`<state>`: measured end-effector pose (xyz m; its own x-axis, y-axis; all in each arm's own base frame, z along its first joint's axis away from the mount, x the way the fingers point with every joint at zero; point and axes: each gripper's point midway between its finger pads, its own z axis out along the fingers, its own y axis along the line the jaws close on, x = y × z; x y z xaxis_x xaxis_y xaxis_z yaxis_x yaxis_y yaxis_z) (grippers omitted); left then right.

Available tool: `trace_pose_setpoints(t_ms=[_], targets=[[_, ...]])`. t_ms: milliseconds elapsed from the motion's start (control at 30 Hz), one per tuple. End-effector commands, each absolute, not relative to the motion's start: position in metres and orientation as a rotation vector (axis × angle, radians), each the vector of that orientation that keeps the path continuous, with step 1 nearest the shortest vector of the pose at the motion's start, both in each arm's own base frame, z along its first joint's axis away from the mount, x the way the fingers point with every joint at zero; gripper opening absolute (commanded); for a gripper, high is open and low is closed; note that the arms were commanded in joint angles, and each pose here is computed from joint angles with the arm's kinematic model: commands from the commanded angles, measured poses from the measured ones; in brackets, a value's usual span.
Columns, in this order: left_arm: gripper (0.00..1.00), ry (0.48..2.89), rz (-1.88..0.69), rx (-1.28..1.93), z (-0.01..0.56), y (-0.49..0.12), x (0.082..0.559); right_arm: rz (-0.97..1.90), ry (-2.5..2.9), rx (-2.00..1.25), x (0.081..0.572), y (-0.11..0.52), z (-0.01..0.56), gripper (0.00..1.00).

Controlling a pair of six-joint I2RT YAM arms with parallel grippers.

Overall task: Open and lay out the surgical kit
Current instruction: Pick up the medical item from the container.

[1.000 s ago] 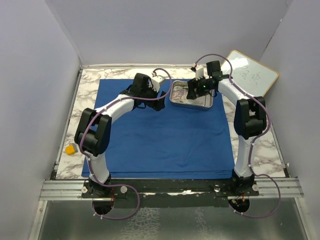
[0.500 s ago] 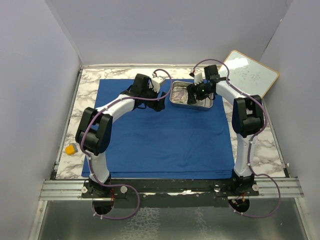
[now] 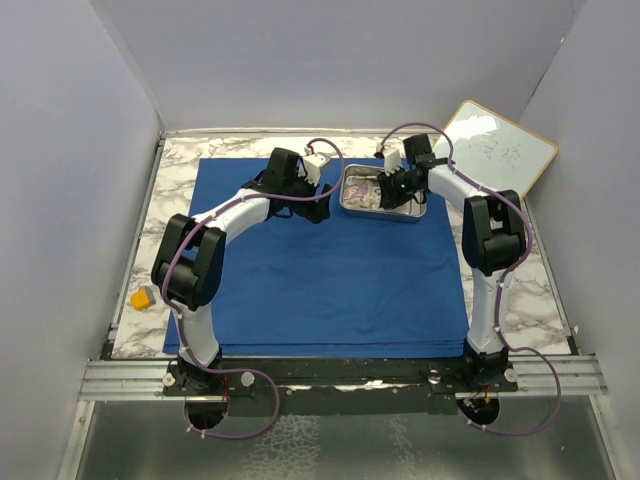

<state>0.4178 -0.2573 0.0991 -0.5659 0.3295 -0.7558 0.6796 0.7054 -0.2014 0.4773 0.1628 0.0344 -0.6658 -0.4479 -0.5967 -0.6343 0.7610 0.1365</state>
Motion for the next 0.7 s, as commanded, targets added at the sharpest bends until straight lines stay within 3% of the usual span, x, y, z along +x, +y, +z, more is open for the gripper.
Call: trace_pose_setpoints(t_ms=[0,100,667], targets=[[0.79,2.176,-0.628,0.769,0.105,-0.259,0.423,0.455,2.43,-0.828,0.476,0.164,0.036,0.13],[0.79,2.177,-0.617,0.772,0.105,-0.257,0.423,0.457,2.398,-0.822,0.483,0.167,0.052,0.01],[0.79,2.166,-0.558,0.79,0.111,-0.25,0.425,0.399,2.228,-0.814,0.496,0.16,0.14,0.01]])
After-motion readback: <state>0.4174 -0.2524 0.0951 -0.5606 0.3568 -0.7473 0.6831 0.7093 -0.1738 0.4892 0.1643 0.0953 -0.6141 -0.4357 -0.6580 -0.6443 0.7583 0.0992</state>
